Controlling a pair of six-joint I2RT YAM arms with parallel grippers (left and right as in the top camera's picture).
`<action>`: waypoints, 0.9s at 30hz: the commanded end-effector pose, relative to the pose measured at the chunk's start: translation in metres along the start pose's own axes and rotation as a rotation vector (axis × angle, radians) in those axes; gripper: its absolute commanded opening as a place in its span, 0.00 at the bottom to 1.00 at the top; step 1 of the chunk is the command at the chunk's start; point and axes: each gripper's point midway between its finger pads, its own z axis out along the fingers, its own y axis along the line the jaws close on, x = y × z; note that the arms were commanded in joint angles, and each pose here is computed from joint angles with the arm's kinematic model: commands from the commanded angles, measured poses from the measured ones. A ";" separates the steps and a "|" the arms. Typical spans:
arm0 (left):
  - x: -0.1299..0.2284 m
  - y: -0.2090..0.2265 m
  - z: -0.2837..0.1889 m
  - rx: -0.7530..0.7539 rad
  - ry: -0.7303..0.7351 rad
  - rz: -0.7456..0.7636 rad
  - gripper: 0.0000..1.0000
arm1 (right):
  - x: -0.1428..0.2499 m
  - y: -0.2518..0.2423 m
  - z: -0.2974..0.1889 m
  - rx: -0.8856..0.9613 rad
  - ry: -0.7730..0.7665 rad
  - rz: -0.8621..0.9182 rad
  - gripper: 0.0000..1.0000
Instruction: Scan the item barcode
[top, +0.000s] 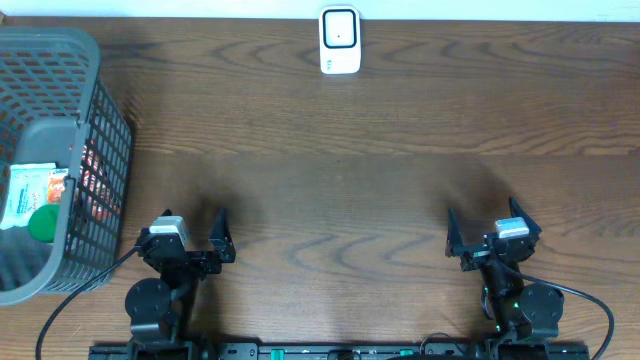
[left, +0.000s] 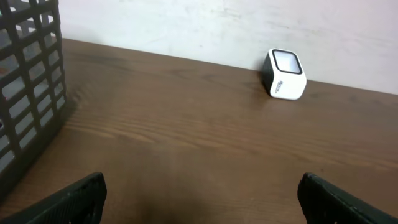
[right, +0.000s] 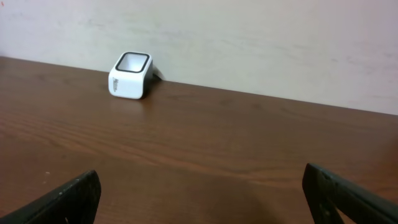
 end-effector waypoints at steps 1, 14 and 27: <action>-0.011 -0.005 -0.004 0.018 -0.022 -0.002 0.98 | 0.001 0.001 0.000 -0.004 -0.001 0.011 0.99; -0.008 -0.004 -0.004 0.015 -0.008 -0.004 0.98 | 0.001 0.001 0.000 -0.004 -0.001 0.011 0.99; -0.005 -0.004 -0.004 0.013 0.004 -0.006 0.98 | 0.001 0.001 0.000 -0.004 -0.001 0.011 0.99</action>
